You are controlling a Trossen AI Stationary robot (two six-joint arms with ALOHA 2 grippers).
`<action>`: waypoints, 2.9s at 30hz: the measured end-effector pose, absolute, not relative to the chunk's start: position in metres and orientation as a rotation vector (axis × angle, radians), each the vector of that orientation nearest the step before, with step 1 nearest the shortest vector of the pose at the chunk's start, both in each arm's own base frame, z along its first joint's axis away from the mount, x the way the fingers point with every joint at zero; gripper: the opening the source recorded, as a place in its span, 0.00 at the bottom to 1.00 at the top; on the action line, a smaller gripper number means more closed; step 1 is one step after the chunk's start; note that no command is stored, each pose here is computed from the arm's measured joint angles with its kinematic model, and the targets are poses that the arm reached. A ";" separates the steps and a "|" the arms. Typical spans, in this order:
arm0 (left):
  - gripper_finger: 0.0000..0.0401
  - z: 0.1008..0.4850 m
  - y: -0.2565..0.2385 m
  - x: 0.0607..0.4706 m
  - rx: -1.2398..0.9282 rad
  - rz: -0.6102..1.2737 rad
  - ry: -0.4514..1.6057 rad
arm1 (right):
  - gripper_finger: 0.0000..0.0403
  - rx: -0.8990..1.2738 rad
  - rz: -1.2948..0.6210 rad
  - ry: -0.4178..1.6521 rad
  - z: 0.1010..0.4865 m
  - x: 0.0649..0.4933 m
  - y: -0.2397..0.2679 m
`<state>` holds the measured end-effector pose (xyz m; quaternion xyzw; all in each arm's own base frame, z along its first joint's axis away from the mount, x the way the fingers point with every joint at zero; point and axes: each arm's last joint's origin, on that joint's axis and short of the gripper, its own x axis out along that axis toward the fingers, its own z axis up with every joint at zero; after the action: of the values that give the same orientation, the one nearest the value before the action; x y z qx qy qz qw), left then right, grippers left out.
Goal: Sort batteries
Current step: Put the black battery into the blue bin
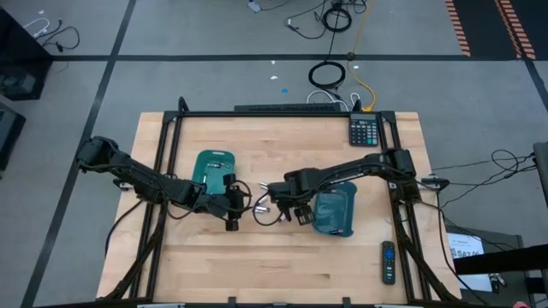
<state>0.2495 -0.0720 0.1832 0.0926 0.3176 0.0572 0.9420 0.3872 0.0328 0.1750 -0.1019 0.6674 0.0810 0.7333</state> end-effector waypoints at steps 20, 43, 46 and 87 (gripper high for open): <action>0.46 0.183 -0.075 0.248 0.211 0.138 0.647 | 0.61 -0.299 0.179 1.570 0.150 0.392 0.029; 0.46 0.180 -0.075 0.246 0.217 0.118 0.682 | 0.61 -0.354 0.200 1.647 0.161 0.391 0.026; 0.46 0.180 -0.075 0.246 0.218 0.118 0.682 | 0.59 -0.366 0.214 1.647 0.158 0.392 0.026; 0.46 0.179 -0.076 0.244 0.139 0.092 0.722 | 0.12 0.129 -0.129 1.575 0.263 0.278 0.036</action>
<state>0.2439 -0.0765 0.1788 0.0680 0.3530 0.0452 0.9321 0.2779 0.0359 0.2631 0.0580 0.7074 -0.0580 0.7020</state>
